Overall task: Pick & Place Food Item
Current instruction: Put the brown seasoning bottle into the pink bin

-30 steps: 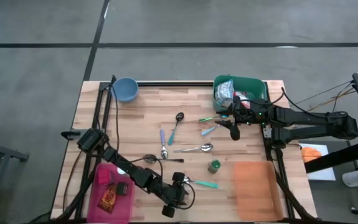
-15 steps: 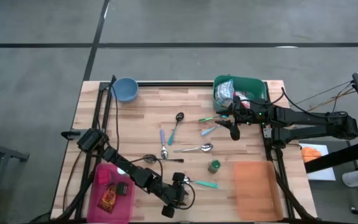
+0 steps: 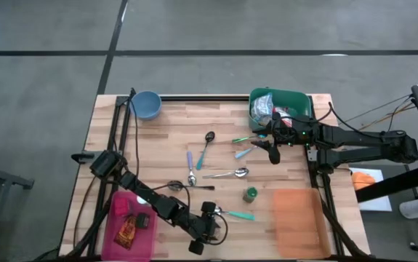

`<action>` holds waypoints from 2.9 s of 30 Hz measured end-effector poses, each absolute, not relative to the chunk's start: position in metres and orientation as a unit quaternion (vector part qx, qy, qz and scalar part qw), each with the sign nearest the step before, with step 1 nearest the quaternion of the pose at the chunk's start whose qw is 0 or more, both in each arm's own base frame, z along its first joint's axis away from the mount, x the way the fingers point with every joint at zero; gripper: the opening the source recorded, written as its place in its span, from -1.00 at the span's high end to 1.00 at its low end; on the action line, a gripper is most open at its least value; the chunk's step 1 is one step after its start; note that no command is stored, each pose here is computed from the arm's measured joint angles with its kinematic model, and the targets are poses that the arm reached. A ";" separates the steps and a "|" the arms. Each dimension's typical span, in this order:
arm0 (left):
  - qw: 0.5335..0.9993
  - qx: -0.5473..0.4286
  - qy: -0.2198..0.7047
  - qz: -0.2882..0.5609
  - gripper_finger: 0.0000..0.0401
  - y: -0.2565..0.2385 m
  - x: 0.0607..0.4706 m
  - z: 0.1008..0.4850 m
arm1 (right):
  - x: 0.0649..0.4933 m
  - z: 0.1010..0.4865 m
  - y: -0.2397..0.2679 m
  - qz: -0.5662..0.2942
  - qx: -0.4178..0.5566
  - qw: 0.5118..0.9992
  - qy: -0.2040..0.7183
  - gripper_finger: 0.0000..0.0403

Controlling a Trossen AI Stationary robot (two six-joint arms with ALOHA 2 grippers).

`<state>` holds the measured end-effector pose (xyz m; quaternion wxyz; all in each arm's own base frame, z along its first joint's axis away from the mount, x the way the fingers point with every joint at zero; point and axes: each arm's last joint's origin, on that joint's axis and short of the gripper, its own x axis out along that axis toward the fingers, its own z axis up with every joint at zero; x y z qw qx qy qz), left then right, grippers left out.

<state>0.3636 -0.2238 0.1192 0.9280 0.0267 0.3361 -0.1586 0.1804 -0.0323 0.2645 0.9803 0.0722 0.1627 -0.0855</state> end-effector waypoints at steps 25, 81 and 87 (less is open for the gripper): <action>0.932 0.008 0.353 -0.081 0.13 -0.207 0.329 0.203 | 0.180 0.265 -0.032 -0.085 0.072 0.980 0.162 -0.06; 0.856 -0.241 0.423 0.173 0.11 -0.259 0.111 0.248 | 0.180 0.265 -0.032 -0.086 0.072 0.980 0.162 -0.06; 0.860 -0.237 0.420 0.168 0.11 -0.277 0.112 0.232 | 0.180 0.265 -0.032 -0.086 0.072 0.980 0.162 -0.06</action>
